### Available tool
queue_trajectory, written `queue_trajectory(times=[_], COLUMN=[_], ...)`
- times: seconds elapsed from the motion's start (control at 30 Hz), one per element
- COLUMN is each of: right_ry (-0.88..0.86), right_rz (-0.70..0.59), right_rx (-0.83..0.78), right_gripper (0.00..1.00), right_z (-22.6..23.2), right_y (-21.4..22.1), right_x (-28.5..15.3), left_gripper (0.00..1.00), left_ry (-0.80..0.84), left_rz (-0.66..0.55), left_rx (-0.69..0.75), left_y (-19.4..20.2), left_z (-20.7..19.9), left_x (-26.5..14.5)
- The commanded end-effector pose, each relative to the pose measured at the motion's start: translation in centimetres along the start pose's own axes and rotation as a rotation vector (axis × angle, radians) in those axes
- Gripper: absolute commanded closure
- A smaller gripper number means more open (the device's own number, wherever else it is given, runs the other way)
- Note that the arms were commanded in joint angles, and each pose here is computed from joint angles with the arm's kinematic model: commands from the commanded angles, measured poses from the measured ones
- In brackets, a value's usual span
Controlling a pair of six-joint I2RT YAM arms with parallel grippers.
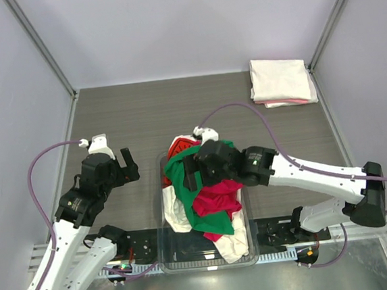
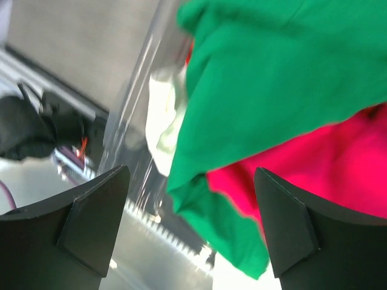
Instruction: Fold and stack the t-shirts
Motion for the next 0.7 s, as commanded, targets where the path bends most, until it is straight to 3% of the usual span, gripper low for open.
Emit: queue_trajectory(times=[0.0,0.5,0.6,0.67], right_ry=[0.01,0.097,0.111,0.127], right_rz=[0.024,0.173,0.169,0.157], right_rx=[0.056,-0.004,-0.017,-0.025], right_gripper=[0.11,0.23,0.3,0.41], right_z=[1.6,7.0,7.3,7.5], right_y=[1.9,8.0,7.8,7.6], right_x=[1.9,5.8,6.4,6.7], left_gripper=[0.0,0.0,0.0,0.0], left_ry=[0.015,0.025,0.03,0.028], left_rz=[-0.043,-0.057,-0.059,-0.055], left_rx=[-0.021,-0.027,-0.028,-0.026], left_y=[-0.6,-0.7,-0.7,-0.6], left_z=[-0.3,-0.2,-0.2,-0.2], left_x=[0.0,-0.3,-0.4,-0.3])
Point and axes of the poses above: each gripper's point midway between its finger pads, its own x axis out along the fingers, its own z axis along the line the jaws close on, y = z × x, the point moved 9 cm from there along -x, back along the fingers, and after that the axes turned 13 degrees about -x, right-handed, at the moved point
